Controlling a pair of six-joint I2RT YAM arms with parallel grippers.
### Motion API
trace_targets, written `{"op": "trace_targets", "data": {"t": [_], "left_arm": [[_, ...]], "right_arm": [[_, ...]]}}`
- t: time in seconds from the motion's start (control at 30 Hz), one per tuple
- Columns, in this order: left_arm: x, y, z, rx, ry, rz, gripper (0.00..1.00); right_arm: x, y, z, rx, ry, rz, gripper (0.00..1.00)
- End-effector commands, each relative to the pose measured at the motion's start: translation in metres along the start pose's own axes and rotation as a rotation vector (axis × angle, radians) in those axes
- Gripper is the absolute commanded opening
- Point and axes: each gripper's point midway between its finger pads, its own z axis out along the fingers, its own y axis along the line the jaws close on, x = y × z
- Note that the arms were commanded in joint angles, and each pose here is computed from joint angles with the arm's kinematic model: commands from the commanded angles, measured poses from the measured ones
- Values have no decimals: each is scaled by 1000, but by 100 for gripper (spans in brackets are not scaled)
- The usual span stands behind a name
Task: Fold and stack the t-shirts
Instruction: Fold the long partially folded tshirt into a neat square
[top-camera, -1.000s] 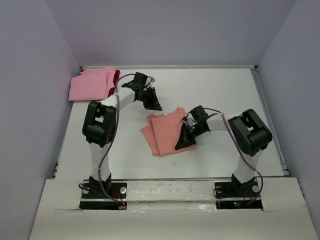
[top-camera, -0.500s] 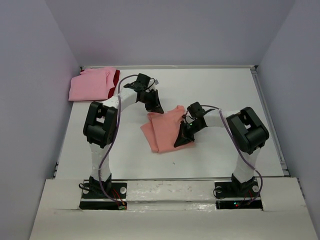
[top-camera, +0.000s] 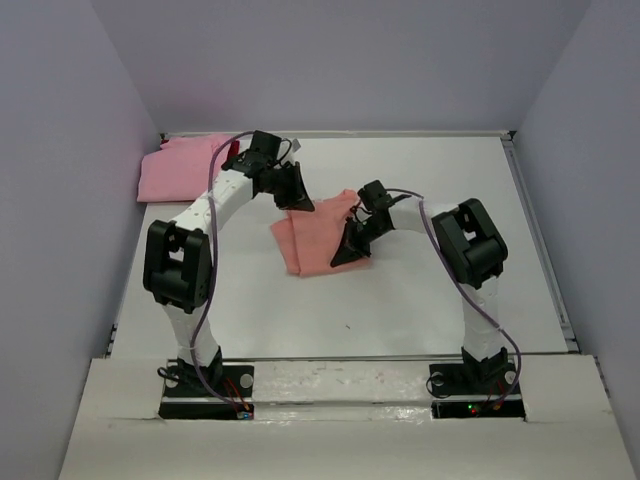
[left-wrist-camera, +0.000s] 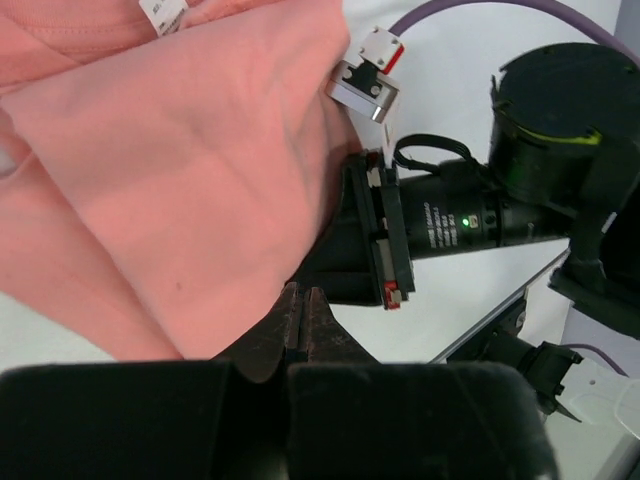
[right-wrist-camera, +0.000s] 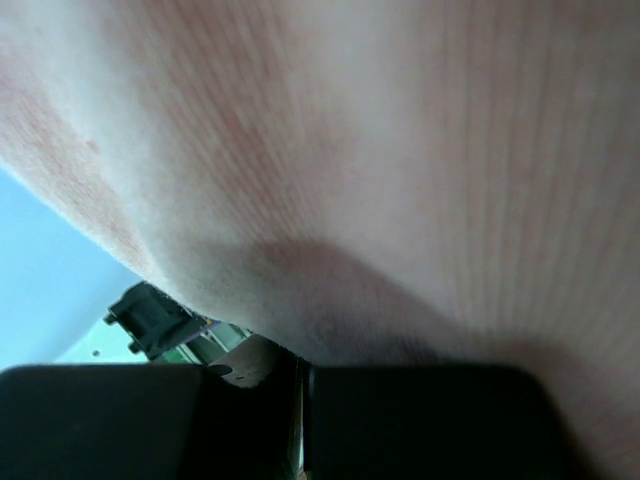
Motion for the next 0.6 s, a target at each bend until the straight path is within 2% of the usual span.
{"op": "trace_targets", "data": {"t": [0.0,0.2,0.37,0.57], "left_arm": [[-4,-4,-34,-8,-46,27,0],[-3,1,-45,-15,-56,24,0],[-3,0,-49,-14,-64,24,0],[-3,-3,-52,-5,-69,24,0]], "right_arm": [[-23,-20,16,91,-40,63,0],[-56,10,20,34,-81,6,0],[-60,31,9,-8,-101,-53,0],[-48,74,-29,-100,-128,-122,0]]}}
